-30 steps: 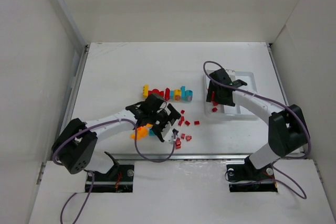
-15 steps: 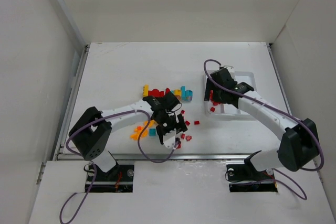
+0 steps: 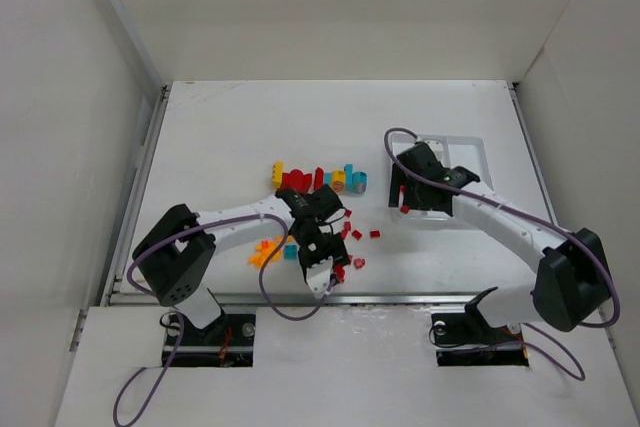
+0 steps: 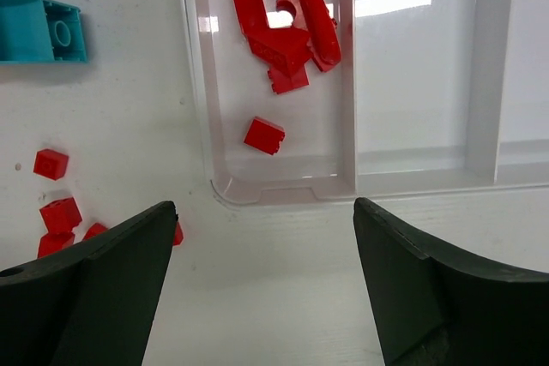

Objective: Sort the legos into containers by color

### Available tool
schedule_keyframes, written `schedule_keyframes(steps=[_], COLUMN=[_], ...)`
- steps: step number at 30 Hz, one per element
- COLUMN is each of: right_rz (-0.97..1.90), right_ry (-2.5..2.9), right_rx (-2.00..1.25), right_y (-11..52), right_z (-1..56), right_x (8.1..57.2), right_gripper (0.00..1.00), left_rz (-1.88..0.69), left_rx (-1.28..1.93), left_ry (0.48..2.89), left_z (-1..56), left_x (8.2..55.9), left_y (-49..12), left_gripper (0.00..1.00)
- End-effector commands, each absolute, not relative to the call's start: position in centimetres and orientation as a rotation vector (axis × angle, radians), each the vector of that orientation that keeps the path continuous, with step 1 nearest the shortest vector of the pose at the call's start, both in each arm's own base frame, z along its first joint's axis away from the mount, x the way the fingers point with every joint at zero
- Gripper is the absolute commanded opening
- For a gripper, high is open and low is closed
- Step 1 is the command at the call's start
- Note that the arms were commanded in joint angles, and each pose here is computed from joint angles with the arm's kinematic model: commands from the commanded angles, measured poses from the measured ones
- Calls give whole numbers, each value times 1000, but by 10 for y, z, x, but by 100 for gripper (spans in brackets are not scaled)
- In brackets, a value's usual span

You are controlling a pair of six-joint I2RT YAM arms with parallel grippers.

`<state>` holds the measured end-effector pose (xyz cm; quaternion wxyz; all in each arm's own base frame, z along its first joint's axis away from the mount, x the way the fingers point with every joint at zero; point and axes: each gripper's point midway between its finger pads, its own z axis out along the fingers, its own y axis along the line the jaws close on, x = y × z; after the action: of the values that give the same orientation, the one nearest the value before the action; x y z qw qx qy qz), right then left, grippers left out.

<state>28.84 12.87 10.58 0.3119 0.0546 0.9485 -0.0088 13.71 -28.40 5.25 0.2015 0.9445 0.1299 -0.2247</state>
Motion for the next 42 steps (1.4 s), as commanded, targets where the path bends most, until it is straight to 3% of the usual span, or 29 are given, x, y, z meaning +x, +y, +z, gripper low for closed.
schedule_keyframes(steps=[1,8,12,16,22,27,33,36,42], right_rz=[16,-2,-4,-49,-43,-28,57,120,119], right_ry=[2455,2463,2460,2469,2458,2431,2319,2236,2153], right_rx=[204,233,215,190,127,85,211,310,368], right_y=[130,123,120,117,120,127,108,89,74], right_z=[118,113,111,106,109,128,181,206,245], right_x=[284,268,264,265,271,286,308,323,332], right_gripper=[89,89,89,89,89,89,92,92,92], left_rz=[-639,-671,-673,-677,-665,-545,-414,-470,-642], left_rx=[2590,2622,2628,2644,2664,2621,2280,2009,1680], left_ry=[290,347,400,408,485,569,801,820,1000], left_z=[51,38,36,32,29,50,120,177,221], left_x=[128,129,135,133,137,157,215,237,277], left_y=[-287,-292,-298,-298,-298,-308,-361,-410,-471], left_gripper=[55,55,50,37,1,0,0,0,0])
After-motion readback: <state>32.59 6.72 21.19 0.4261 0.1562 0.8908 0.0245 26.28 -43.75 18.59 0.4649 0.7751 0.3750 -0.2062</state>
